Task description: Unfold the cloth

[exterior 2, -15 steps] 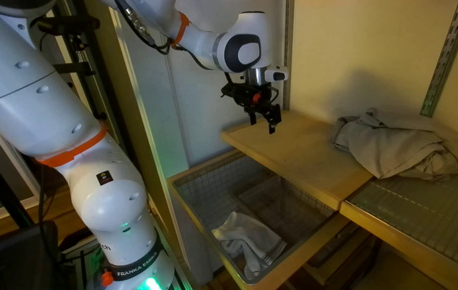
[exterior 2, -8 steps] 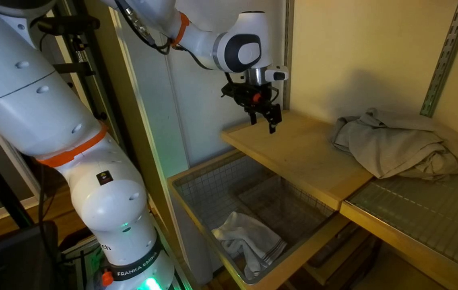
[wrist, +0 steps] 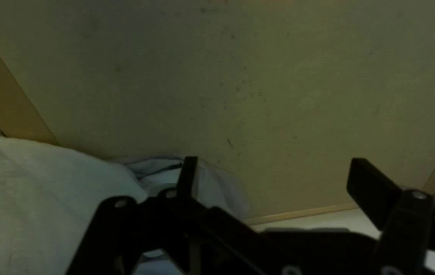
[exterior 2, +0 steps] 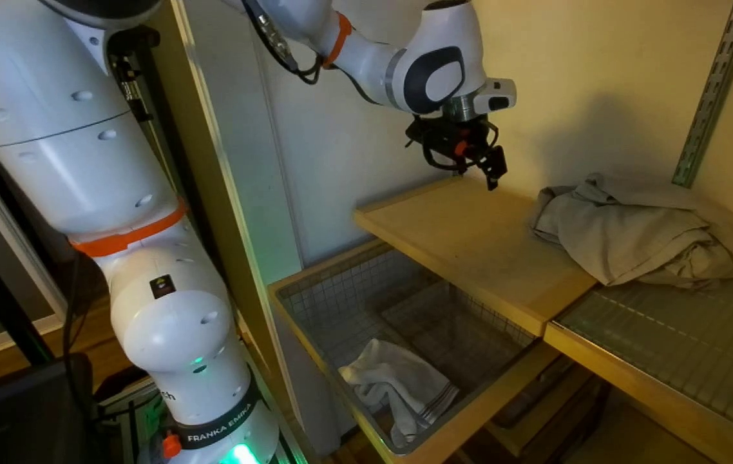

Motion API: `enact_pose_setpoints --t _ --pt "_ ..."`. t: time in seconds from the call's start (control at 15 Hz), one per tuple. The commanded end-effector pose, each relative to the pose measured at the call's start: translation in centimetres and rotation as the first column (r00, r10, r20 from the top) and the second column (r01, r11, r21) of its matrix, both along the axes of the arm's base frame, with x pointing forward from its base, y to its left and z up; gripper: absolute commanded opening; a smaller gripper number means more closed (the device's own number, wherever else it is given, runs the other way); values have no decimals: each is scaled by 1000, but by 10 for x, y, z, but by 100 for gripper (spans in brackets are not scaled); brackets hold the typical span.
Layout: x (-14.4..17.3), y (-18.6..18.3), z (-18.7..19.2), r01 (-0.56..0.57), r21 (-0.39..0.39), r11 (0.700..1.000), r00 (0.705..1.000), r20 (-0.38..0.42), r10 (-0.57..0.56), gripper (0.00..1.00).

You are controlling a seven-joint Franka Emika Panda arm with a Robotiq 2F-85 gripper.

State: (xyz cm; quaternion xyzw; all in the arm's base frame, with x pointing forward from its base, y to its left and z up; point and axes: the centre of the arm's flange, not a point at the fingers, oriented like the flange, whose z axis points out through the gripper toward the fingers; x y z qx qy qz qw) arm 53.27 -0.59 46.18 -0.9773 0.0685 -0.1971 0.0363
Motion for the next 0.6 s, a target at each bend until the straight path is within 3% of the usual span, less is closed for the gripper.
enact_pose_setpoints --t 0.0,0.27,0.53 --pt "58 -21 -10 63 5 998 996 60 -63 100" --pt "105 -49 -28 114 -19 993 981 161 -110 100" --pt "140 -79 -29 199 -12 980 936 298 -186 100"
